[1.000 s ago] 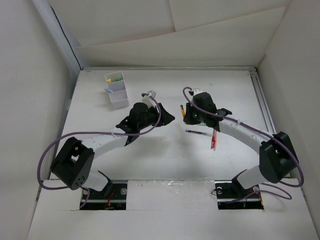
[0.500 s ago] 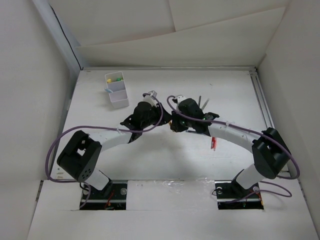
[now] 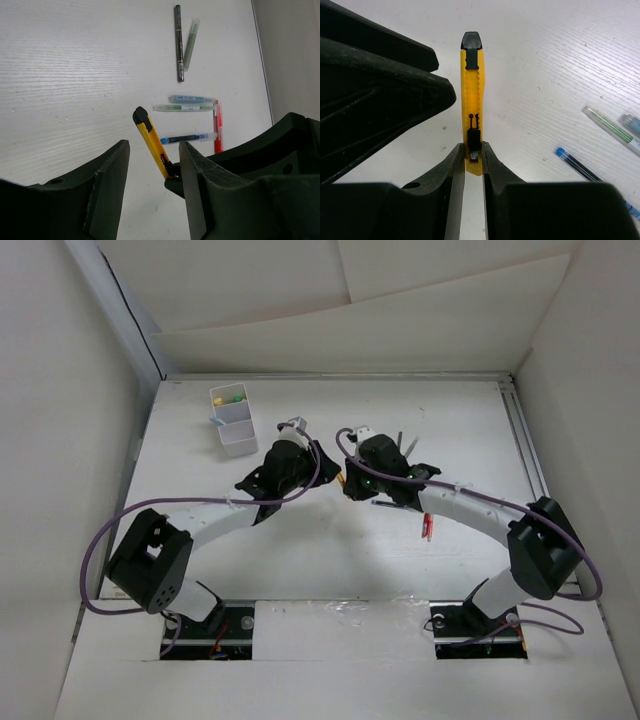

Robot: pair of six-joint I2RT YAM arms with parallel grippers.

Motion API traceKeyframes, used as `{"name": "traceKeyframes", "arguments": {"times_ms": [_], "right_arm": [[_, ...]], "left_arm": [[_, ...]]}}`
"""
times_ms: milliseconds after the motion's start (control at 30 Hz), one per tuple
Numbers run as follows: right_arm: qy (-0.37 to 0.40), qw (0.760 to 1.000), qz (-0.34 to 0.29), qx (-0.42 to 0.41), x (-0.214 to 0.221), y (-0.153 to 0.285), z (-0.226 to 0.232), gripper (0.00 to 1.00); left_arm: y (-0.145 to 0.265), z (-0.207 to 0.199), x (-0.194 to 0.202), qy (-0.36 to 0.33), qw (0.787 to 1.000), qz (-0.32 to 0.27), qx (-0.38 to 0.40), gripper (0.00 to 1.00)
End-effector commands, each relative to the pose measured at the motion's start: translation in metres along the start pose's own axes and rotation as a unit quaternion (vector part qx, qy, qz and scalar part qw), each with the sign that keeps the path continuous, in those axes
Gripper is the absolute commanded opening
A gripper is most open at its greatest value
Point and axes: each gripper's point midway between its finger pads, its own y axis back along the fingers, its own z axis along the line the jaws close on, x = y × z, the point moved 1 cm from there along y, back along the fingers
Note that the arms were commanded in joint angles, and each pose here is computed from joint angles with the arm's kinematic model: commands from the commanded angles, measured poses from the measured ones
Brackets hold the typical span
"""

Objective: Sort the stationery into containers
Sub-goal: Place the pen in the storage box.

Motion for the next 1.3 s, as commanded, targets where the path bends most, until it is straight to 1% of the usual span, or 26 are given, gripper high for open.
{"name": "traceKeyframes", "arguments": {"times_ms": [0,67,100,233,333,433,567,600,633,700,733,767,833,867,967,1000,1033,1067,1100,1133,1233,1267], "right_arm": [[0.005,0.998,-0.058,-0.005,-0.034,0.014,0.005,0.0],[0.005,0.998,-0.065,-0.013,-0.039,0.02,0.009,0.0],[0.006,0.998,-0.059,-0.019,-0.034,0.019,0.01,0.0],[0.01,0.996,-0.073,-0.043,-0.041,0.026,0.021,0.0],[0.014,0.995,-0.073,-0.059,-0.039,0.028,0.029,0.0],[0.017,0.995,-0.076,-0.064,-0.04,0.028,0.033,0.0],[0.017,0.995,-0.07,-0.068,-0.037,0.026,0.034,0.0],[0.017,0.996,-0.064,-0.066,-0.031,0.024,0.032,0.0],[0.013,0.995,-0.073,-0.069,-0.036,0.027,0.034,0.0],[0.011,0.995,-0.073,-0.071,-0.035,0.026,0.031,0.0],[0.011,0.995,-0.073,-0.071,-0.035,0.026,0.031,0.0],[0.011,0.995,-0.073,-0.071,-0.035,0.026,0.031,0.01],[0.007,0.995,-0.074,-0.067,-0.037,0.026,0.027,0.14],[0.005,0.995,-0.076,-0.063,-0.038,0.026,0.024,0.28],[0.008,0.994,-0.086,-0.069,-0.044,0.033,0.023,0.43],[0.015,0.992,-0.1,-0.073,-0.051,0.042,0.025,0.5],[0.012,0.991,-0.11,-0.07,-0.057,0.047,0.022,0.52],[0.013,0.991,-0.12,-0.065,-0.061,0.051,0.015,0.53],[0.011,0.989,-0.135,-0.065,-0.069,0.061,0.014,0.53],[0.012,0.988,-0.141,-0.058,-0.07,0.064,0.006,0.53],[0.006,0.987,-0.155,-0.034,-0.07,0.068,-0.007,0.54],[-0.002,0.986,-0.163,-0.019,-0.073,0.067,-0.019,0.54]], "left_arm": [[0.008,-0.021,-0.025,-0.011,0.999,-0.029,0.02,0.41],[0.006,-0.022,-0.026,-0.011,0.999,-0.027,0.018,0.41],[0.006,-0.022,-0.026,-0.011,0.999,-0.027,0.018,0.41],[-0.006,-0.02,-0.022,-0.006,1.0,-0.019,0.016,0.37],[-0.012,-0.023,-0.022,-0.002,1.0,-0.018,0.022,0.31],[-0.012,-0.027,-0.023,0.002,0.999,-0.022,0.036,0.24],[-0.013,-0.028,-0.026,0.007,0.999,-0.029,0.037,0.2],[-0.013,-0.028,-0.026,0.007,0.999,-0.029,0.037,0.18],[-0.013,-0.028,-0.026,0.007,0.999,-0.029,0.037,0.11],[-0.011,-0.03,-0.03,0.007,0.999,-0.036,0.037,0.02],[-0.011,-0.028,-0.031,0.007,0.999,-0.039,0.033,0.0],[-0.009,-0.031,-0.033,0.013,0.998,-0.042,0.037,0.0],[-0.007,-0.032,-0.037,0.013,0.998,-0.049,0.036,0.0],[-0.007,-0.026,-0.034,0.014,0.999,-0.045,0.022,0.0],[0.0,-0.029,-0.053,0.011,0.997,-0.078,0.005,0.0],[0.001,-0.024,-0.056,0.004,0.997,-0.082,-0.013,0.0],[0.005,-0.018,-0.069,0.006,0.993,-0.111,-0.04,0.0],[0.009,-0.018,-0.085,0.005,0.99,-0.132,-0.051,0.0],[0.01,-0.01,-0.09,0.002,0.988,-0.137,-0.07,0.0],[0.014,-0.006,-0.104,0.007,0.984,-0.16,-0.082,0.0],[0.023,0.022,-0.135,0.045,0.971,-0.203,-0.116,0.0],[0.028,0.03,-0.149,0.058,0.965,-0.223,-0.128,0.0]]}}
